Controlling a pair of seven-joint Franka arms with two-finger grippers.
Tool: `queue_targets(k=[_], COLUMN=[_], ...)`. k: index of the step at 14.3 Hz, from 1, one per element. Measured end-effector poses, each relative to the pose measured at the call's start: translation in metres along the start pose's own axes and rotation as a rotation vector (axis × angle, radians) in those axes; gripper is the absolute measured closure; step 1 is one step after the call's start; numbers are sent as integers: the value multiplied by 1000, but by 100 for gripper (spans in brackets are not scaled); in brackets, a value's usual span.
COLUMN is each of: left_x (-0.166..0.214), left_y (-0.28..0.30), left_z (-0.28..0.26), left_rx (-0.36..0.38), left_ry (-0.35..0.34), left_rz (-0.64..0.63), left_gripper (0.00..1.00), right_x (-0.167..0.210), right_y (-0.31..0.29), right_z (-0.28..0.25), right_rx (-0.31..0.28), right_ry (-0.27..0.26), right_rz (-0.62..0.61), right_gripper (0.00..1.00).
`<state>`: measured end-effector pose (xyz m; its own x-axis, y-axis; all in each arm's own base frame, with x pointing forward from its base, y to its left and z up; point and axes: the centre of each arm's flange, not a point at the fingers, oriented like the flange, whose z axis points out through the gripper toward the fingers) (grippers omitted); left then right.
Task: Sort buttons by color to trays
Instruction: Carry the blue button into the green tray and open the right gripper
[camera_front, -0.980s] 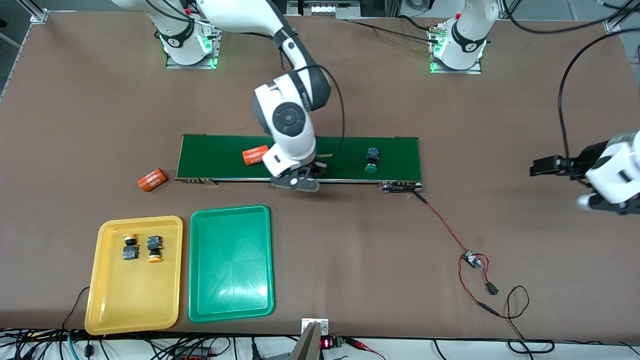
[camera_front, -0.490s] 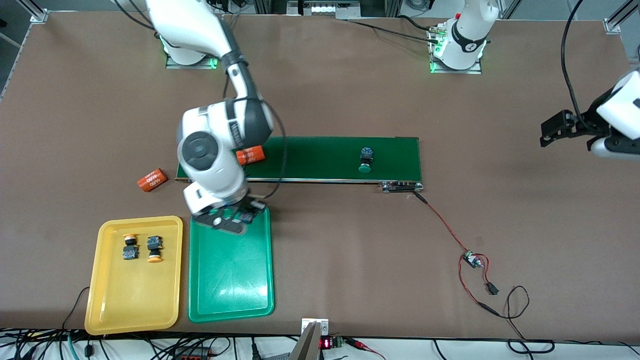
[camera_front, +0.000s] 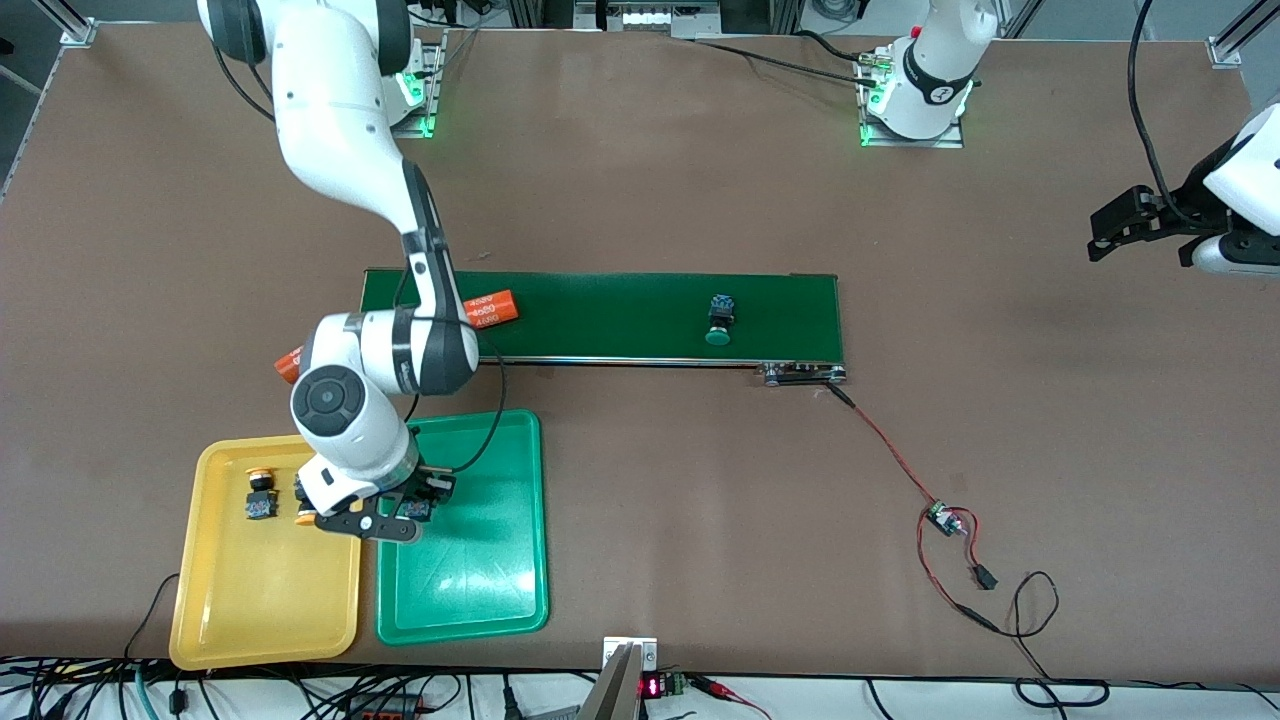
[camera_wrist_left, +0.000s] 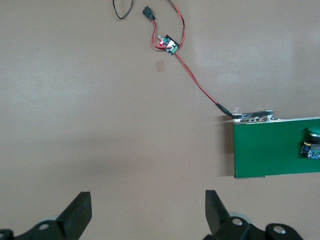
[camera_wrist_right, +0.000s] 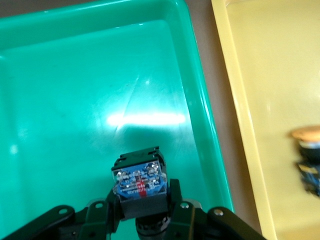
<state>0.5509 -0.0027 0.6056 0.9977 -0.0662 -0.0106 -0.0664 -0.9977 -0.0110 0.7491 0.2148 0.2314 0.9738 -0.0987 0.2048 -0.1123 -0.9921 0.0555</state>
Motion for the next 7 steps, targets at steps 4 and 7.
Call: queue_targets(k=[4, 7], left_x=[-4, -4], left_y=[5, 12], left_z=[-4, -7], left_rx=[-1, -1], left_ry=[-31, -29], left_rz=[9, 22], left_gripper=[0, 0], right_x=[-7, -7], right_y=[-4, -6], right_z=[43, 42], right_rx=[-5, 0], right_ry=[36, 37], right_rz=[-16, -19], right_gripper=[60, 36])
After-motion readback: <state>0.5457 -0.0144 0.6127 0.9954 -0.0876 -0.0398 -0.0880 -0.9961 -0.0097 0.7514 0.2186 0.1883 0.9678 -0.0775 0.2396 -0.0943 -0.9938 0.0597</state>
